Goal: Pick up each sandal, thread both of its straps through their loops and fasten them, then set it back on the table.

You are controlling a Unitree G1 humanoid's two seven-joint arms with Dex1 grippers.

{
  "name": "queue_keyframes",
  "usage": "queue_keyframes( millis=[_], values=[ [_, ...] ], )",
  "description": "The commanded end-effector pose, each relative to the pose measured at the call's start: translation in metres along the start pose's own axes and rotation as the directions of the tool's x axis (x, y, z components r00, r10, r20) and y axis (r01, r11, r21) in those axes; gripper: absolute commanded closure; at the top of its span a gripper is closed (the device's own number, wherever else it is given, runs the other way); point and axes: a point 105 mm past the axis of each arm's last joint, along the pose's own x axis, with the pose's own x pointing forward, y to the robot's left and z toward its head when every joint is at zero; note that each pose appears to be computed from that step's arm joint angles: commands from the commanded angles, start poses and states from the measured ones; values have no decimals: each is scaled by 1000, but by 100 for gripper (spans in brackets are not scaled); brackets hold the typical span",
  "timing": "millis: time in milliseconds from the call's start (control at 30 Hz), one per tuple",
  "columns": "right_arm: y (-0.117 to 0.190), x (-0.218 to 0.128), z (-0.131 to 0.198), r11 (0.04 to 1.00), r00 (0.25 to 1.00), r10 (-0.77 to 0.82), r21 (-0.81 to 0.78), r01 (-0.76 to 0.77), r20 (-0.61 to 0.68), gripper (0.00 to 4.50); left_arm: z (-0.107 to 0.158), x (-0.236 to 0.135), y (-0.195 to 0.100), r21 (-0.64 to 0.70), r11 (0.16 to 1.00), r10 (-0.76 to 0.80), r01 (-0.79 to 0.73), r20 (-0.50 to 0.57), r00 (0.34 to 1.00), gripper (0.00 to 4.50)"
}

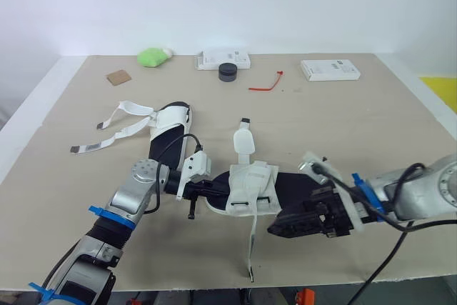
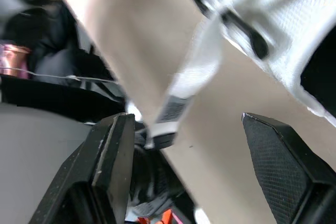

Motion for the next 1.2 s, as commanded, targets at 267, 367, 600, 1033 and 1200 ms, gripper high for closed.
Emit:
queue_keyframes(
  millis=[267,367,600,1033,1200],
  values=[
    [31,15,6,967,963,255,-33,-253,90,97,-40,5,-11,-137,991,-27,11,-112,993,450],
    [25,29,19,968,959,249,-26,-248,137,97,-40,6,-10,-135,991,-27,12,-113,993,450],
    [23,53,21,976,973,216,-18,-215,85,97,-39,7,-7,-132,991,-25,10,-112,993,450],
    [-12,37,-2,998,998,-43,36,45,-51,97,-42,4,-9,-137,991,-14,-2,-114,993,450],
    [2,29,0,999,998,48,13,-47,-36,97,-41,4,-7,-132,991,-13,-2,-116,993,450]
  ],
)
